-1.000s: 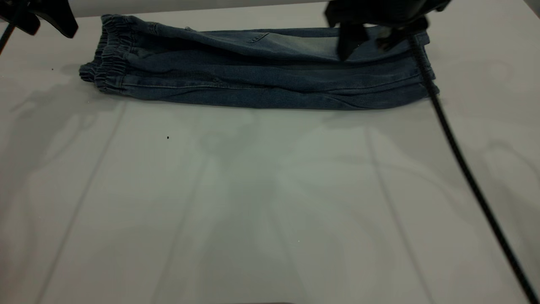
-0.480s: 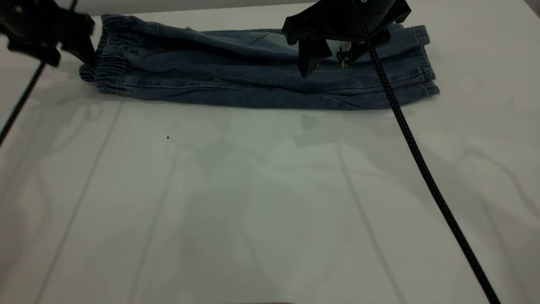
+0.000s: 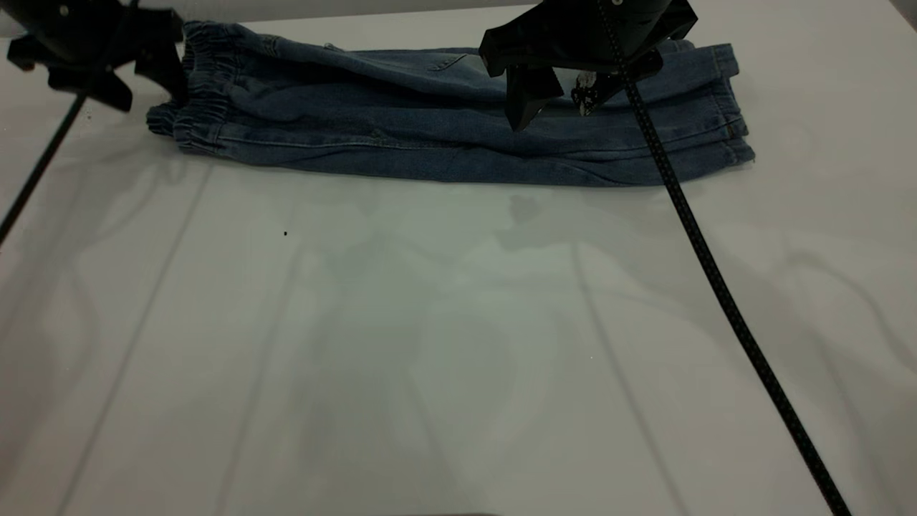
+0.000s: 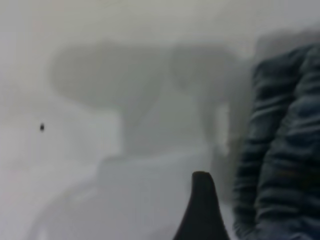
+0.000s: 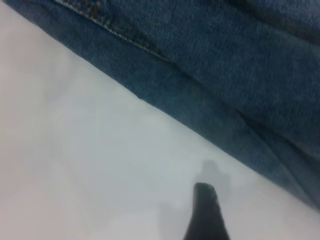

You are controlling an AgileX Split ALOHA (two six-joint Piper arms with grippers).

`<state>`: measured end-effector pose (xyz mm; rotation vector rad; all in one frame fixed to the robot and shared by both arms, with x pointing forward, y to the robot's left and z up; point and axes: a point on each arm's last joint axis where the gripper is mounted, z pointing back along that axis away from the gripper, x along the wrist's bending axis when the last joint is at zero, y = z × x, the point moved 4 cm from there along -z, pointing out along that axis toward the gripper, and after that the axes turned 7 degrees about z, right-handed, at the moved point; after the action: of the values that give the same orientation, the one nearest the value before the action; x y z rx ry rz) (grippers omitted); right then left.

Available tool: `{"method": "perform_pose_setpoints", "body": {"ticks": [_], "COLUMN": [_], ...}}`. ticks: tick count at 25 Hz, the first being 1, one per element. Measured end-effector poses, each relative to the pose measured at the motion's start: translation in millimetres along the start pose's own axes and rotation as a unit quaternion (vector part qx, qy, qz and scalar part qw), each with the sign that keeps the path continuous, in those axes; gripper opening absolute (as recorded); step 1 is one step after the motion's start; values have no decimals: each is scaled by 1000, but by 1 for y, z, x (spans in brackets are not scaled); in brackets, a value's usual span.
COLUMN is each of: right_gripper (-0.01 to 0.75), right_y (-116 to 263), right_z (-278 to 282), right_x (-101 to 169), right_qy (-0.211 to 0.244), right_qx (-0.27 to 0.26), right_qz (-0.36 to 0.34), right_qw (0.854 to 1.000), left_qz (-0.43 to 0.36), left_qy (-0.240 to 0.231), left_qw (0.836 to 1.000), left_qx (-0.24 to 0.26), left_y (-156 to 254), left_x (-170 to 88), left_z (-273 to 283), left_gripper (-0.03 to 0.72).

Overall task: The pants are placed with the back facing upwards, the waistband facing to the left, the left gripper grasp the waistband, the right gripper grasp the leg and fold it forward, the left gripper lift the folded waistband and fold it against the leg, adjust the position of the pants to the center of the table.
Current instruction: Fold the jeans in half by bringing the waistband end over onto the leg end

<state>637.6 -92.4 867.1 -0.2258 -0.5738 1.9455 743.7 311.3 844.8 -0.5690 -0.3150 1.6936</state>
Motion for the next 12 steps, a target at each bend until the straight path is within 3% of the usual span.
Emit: {"method": "perform_pose_setpoints", "body": {"ticks": [12], "right_gripper": [433], "right_y": [-1], "right_z": [0], "right_x": [0], "right_qy": [1], "right_qx": [-5], "right_qz": [3], "right_qw": [1000], "left_qz": [31], "left_qy": [29], "left_qw": [999], "left_qx": [18], "left_y": [-2], "left_x": [-9], "left_z": [2], "left_gripper": [508]}}
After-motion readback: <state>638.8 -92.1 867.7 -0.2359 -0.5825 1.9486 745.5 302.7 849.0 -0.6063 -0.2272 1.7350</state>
